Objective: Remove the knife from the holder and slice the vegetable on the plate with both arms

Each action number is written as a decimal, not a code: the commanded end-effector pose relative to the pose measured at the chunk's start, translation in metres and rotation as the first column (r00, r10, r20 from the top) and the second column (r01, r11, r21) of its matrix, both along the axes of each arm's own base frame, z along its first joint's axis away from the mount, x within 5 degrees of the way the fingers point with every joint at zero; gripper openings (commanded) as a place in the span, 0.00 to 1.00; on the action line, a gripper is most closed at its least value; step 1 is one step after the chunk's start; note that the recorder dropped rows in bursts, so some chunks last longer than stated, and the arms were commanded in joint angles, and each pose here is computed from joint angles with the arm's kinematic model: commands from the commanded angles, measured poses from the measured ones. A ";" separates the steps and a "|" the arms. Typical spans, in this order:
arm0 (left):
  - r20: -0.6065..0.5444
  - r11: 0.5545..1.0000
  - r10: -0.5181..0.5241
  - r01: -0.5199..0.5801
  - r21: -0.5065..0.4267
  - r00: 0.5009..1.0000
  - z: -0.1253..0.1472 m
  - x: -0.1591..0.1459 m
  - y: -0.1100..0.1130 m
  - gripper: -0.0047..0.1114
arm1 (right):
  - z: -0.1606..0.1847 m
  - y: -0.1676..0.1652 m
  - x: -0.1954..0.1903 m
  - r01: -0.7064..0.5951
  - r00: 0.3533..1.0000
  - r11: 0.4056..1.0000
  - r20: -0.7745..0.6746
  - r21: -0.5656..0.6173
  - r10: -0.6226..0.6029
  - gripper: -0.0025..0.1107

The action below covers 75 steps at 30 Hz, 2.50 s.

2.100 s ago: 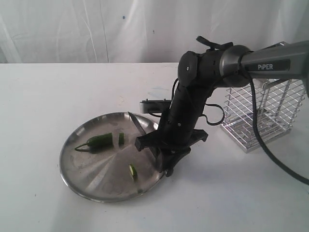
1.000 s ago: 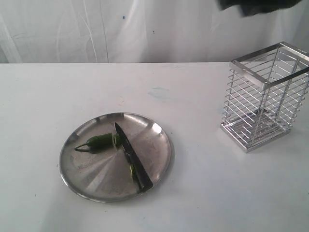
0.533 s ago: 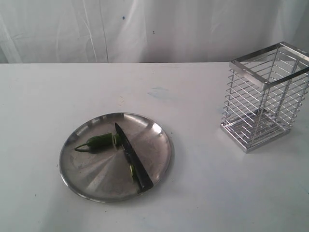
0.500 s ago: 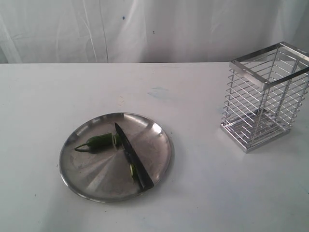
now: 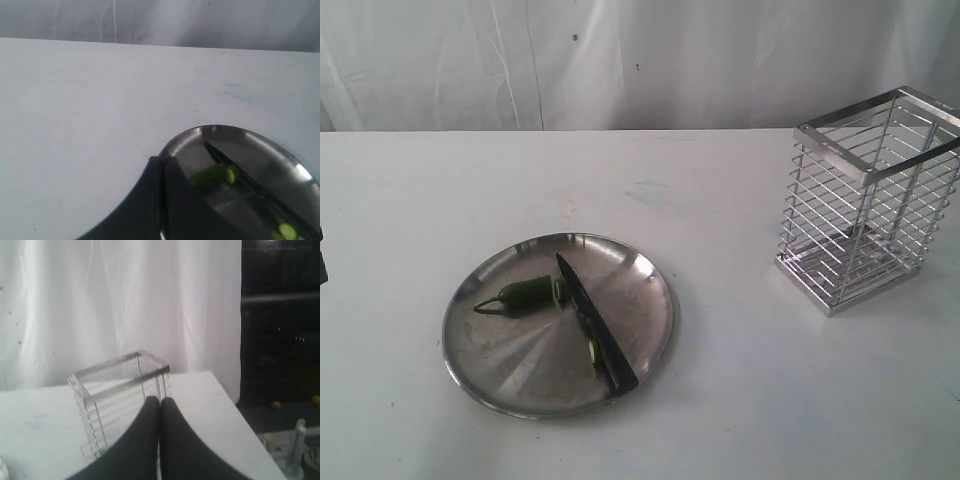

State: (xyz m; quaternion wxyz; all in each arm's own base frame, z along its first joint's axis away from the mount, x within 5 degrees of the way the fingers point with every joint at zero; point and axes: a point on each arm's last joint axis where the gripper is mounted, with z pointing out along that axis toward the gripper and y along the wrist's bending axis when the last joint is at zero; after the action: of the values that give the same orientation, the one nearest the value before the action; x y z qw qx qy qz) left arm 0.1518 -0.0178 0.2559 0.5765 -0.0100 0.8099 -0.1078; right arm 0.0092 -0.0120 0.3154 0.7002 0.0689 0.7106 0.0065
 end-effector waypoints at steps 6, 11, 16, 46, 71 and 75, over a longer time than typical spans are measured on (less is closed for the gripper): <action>0.003 1.000 -0.010 0.010 0.005 1.000 -0.001 -0.001 0.000 0.04 | -0.016 0.002 0.000 -0.041 0.991 0.992 -0.133 -0.117 0.025 0.02; 0.003 1.000 -0.010 0.010 0.005 1.000 -0.001 -0.001 0.000 0.04 | 0.017 0.010 0.001 -0.021 0.959 0.947 0.261 -0.319 0.109 0.02; 0.003 1.000 -0.008 0.008 0.006 1.000 -0.001 -0.001 0.000 0.04 | 0.006 0.015 0.010 0.030 0.801 0.956 0.579 -0.291 0.151 0.02; 0.003 1.000 -0.010 0.010 0.005 1.000 -0.001 -0.001 0.000 0.04 | -0.134 0.019 0.044 -0.204 0.951 0.977 -0.250 -0.069 0.181 0.02; 0.319 0.925 -0.003 -0.119 0.362 0.948 -0.017 -0.073 0.015 0.15 | -0.134 0.019 0.044 -0.204 0.951 0.977 -0.249 -0.070 0.181 0.02; 0.184 0.912 0.010 -0.085 0.401 0.983 -0.054 -0.087 0.017 0.26 | -0.134 0.019 0.044 -0.202 0.952 0.977 -0.249 -0.063 0.180 0.02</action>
State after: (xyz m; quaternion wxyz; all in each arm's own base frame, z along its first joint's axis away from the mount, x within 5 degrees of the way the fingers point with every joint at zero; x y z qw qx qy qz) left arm 0.0730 -0.0021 0.2285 0.6796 0.1010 0.7228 0.0745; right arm 0.0529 0.0069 0.1809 0.6021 -0.0314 0.7970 0.0358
